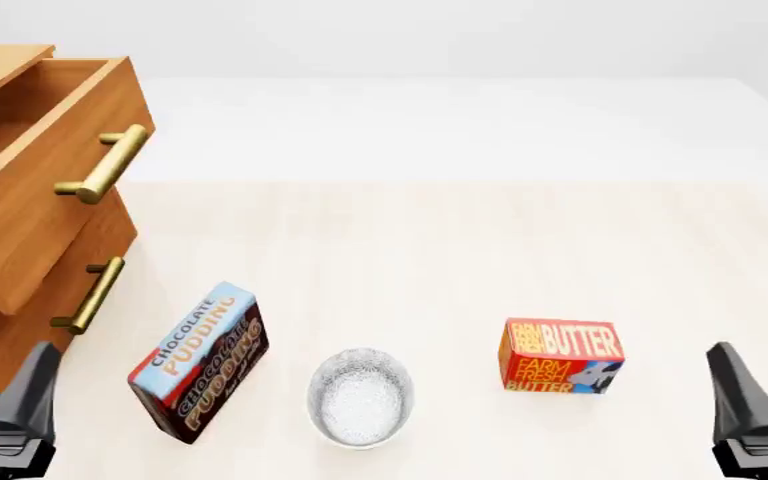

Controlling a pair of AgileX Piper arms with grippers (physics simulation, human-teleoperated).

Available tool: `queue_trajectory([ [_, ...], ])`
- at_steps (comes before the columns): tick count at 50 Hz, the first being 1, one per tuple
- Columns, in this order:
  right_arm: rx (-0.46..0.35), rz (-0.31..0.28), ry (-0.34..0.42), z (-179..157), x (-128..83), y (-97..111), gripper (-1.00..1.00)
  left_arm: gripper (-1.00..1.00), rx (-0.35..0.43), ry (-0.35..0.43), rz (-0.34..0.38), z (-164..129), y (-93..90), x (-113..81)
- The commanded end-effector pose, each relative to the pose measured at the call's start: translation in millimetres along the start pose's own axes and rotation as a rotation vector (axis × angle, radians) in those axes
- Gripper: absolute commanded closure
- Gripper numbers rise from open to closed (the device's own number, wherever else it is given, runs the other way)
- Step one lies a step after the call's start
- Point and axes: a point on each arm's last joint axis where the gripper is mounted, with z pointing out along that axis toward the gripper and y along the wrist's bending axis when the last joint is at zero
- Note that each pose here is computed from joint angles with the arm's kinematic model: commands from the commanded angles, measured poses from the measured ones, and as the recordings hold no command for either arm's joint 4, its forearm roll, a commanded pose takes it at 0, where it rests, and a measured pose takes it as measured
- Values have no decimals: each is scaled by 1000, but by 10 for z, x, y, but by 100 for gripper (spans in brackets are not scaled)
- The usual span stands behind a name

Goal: Put the bowl in the top drawer of the cabinet.

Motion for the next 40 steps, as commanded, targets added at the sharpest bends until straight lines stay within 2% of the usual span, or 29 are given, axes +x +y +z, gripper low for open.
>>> queue_trajectory([
  [1, -1, -9, 1, 4, -7, 1, -100, -100, 4, 3, 2, 4, -2, -5],
  [30, -1, -5, 1, 4, -7, 0, -100, -100, 24, -2, 25, -1, -13, -5],
  [40, -1, -5, 1, 4, -7, 1, -100, -100, 36, -44, 18, -18, -19, -169],
])
